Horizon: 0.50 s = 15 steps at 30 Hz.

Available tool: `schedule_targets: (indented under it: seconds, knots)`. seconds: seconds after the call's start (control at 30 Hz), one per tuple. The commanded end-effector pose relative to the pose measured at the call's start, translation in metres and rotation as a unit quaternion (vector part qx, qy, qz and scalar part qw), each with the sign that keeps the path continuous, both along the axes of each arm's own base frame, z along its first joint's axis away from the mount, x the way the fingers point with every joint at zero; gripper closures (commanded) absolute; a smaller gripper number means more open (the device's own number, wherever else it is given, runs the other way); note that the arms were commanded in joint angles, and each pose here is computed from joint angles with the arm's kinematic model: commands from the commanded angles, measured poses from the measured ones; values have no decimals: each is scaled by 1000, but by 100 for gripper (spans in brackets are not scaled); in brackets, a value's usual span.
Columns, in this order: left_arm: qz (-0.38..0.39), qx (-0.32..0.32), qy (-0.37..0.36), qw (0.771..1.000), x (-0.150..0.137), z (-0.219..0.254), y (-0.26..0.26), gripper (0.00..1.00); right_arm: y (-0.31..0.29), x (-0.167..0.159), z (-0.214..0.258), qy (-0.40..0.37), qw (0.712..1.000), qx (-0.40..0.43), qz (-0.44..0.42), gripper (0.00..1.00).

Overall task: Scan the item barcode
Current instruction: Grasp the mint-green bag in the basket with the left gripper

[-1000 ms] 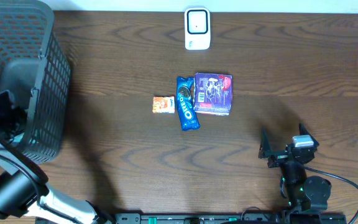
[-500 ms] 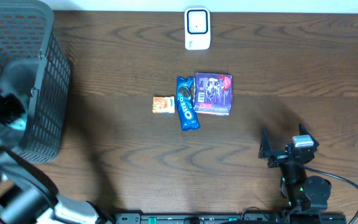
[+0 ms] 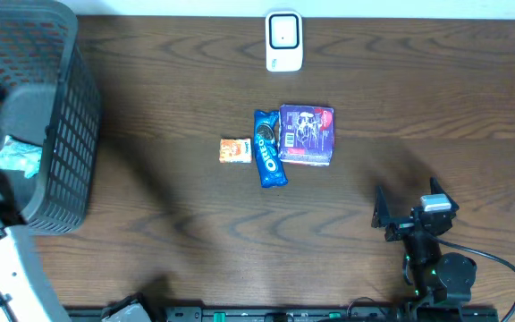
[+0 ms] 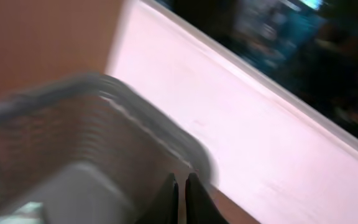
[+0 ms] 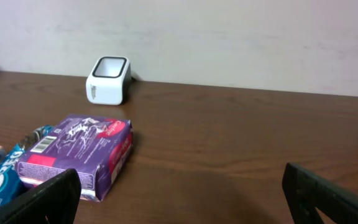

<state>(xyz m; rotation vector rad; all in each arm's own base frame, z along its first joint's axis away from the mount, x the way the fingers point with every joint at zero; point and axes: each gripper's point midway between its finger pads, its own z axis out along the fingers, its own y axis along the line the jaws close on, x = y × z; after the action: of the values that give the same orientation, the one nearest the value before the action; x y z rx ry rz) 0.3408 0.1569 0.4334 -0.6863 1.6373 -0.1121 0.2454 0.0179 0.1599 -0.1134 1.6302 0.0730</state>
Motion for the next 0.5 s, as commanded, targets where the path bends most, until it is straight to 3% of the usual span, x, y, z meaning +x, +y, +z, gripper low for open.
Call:
schedule_targets:
  seconds: [0.0, 0.07, 0.2, 0.3, 0.4, 0.43, 0.47]
  knots:
    - [-12, 57, 36, 998, 15, -11, -12, 84, 2, 0, 0, -1, 1000, -4, 5, 1]
    - [50, 70, 64, 994, 9, -21, 10, 78, 2, 0, 0, -1, 1000, -4, 5, 1]
    - [173, 81, 136, 972, -3, -51, 55, 33, 2, 0, 0, -1, 1000, -4, 5, 1]
    - [180, 68, 198, 961, 9, -93, 70, 19, 2, 0, 0, -1, 1000, -4, 5, 1]
    - [185, 48, 251, 949, 19, -136, 88, 17, 2, 0, 0, -1, 1000, -4, 5, 1]
    - [198, 22, 274, 941, 19, -161, 100, 7, 2, 0, 0, -1, 1000, -4, 5, 1]
    - [210, 1, 286, 935, 18, -176, 107, 6, 2, 0, 0, -1, 1000, -4, 5, 1]
